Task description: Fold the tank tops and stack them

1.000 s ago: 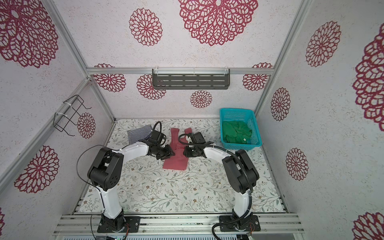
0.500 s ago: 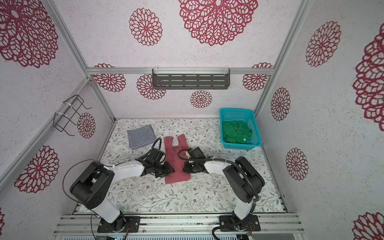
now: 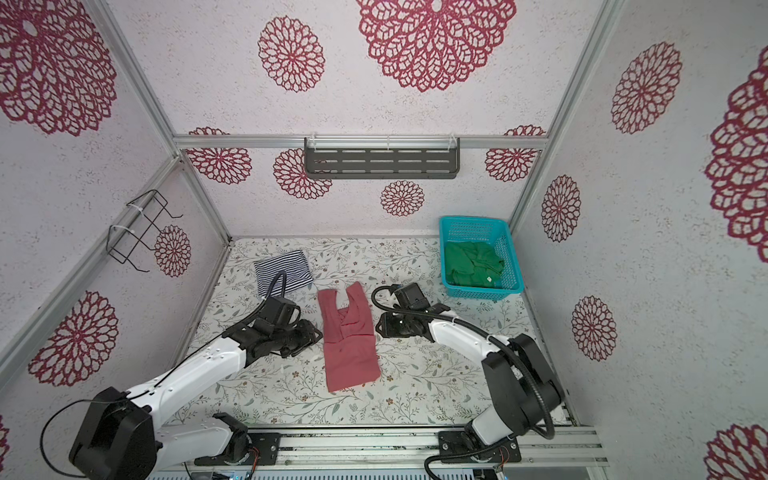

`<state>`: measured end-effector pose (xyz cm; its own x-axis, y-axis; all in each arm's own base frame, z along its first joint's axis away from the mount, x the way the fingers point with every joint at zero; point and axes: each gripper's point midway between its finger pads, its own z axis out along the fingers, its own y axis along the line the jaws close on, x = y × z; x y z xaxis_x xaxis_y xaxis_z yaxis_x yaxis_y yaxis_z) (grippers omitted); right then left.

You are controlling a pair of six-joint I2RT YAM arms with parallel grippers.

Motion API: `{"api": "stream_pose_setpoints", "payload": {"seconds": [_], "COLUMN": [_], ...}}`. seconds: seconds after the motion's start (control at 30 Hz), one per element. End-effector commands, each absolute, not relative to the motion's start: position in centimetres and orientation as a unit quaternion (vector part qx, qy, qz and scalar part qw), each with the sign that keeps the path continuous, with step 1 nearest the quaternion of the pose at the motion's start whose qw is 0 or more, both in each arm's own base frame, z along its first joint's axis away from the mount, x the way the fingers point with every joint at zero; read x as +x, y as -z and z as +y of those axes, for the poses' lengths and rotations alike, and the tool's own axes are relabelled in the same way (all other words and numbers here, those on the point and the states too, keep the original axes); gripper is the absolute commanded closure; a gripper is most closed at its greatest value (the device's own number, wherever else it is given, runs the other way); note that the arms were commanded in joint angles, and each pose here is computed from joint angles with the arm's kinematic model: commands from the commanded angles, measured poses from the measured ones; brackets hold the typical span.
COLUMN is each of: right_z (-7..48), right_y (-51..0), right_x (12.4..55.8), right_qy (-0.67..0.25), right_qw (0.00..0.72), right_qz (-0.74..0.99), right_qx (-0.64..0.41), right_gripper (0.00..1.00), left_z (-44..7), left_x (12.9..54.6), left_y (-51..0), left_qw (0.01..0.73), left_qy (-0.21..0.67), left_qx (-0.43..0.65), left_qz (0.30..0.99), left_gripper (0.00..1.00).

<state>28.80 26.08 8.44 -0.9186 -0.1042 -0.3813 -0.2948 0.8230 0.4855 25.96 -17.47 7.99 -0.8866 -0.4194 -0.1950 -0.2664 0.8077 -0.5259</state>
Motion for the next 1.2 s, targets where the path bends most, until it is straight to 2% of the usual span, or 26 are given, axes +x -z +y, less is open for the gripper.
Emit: {"api": "stream_pose_setpoints", "payload": {"seconds": [0.0, 0.3, 0.5, 0.57, 0.63, 0.8, 0.83, 1.17], "right_z": [27.3, 28.3, 29.1, 29.3, 29.5, 29.6, 29.5, 29.0], "right_y": [-8.5, -6.5, -5.6, -5.6, -5.6, -6.7, -7.1, -11.6], "right_x": [29.2, 29.2, 29.2, 29.2, 29.2, 28.8, 28.6, 29.0], "right_qy": [-0.288, -0.306, -0.321, -0.325, -0.33, -0.328, -0.328, -0.322], "right_qw": [0.17, 0.151, 0.138, 0.138, 0.137, 0.142, 0.146, 0.192], "right_qz": [0.931, 0.928, 0.925, 0.924, 0.922, 0.921, 0.921, 0.913], "right_qx": [-0.146, -0.151, -0.15, -0.15, -0.149, -0.154, -0.153, -0.159], "right_gripper": [0.55, 0.53, 0.55, 0.58, 0.65, 0.93, 0.98, 1.0], "left_z": [-17.7, -19.1, -20.0, -20.2, -20.4, -20.6, -20.4, -18.7], "left_x": [25.9, 28.1, 28.5, 28.5, 28.6, 28.4, 28.2, 28.2], "left_y": [-6.2, -4.7, -3.5, -3.4, -3.5, -4.6, -5.0, -10.2], "left_qw": [0.144, 0.149, 0.135, 0.135, 0.135, 0.138, 0.14, 0.201], "left_qy": [0.245, 0.252, 0.257, 0.258, 0.26, 0.264, 0.263, 0.254], "left_qx": [-0.188, -0.183, -0.18, -0.179, -0.178, -0.172, -0.172, -0.164], "left_qz": [0.94, 0.938, 0.94, 0.94, 0.939, 0.939, 0.939, 0.932], "left_gripper": [0.54, 0.58, 0.68, 0.7, 0.77, 0.99, 1.0, 1.0]}}
